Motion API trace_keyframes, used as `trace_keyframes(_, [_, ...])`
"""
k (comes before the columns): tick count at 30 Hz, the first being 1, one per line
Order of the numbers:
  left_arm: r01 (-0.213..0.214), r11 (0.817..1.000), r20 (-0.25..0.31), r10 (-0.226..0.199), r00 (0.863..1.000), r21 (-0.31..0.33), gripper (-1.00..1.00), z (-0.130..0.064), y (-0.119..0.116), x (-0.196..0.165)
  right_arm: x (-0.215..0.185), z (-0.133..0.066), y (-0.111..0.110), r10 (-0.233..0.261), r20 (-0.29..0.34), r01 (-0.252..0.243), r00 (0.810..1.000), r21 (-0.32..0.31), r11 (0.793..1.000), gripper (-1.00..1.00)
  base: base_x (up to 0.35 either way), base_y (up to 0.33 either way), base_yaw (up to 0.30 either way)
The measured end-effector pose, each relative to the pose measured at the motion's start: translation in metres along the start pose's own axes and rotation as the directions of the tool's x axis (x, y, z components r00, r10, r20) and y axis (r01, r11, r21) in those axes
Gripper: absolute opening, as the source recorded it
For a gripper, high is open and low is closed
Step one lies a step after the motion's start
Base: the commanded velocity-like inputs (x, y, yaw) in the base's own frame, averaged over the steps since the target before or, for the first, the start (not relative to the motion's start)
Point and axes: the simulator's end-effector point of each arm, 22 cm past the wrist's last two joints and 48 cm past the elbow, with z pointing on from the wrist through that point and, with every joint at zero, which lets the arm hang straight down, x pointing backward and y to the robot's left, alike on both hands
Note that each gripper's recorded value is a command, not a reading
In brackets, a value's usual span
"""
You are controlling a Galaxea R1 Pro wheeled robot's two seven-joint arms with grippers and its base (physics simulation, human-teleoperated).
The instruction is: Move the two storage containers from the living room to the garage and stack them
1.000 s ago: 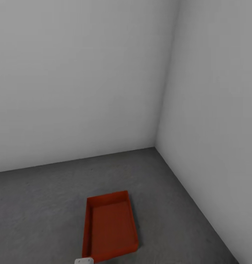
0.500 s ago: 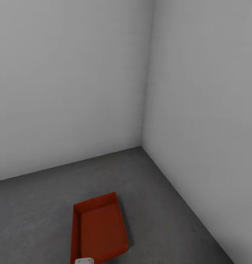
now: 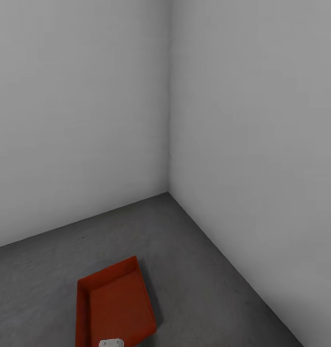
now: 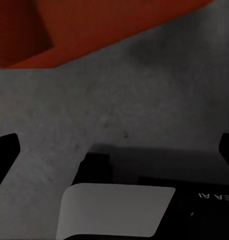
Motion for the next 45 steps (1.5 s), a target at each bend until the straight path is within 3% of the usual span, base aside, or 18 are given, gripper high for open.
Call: trace_keyframes(45, [0.003,1.000,0.013,-0.003,1.000,-0.001,1.00,-0.0040,0.0019,-0.0064,-0.0080,-0.0021,-0.0025,0.004,0.019,-0.004,1.000,0.003,1.000,1.00,0.000,0.000,-0.274])
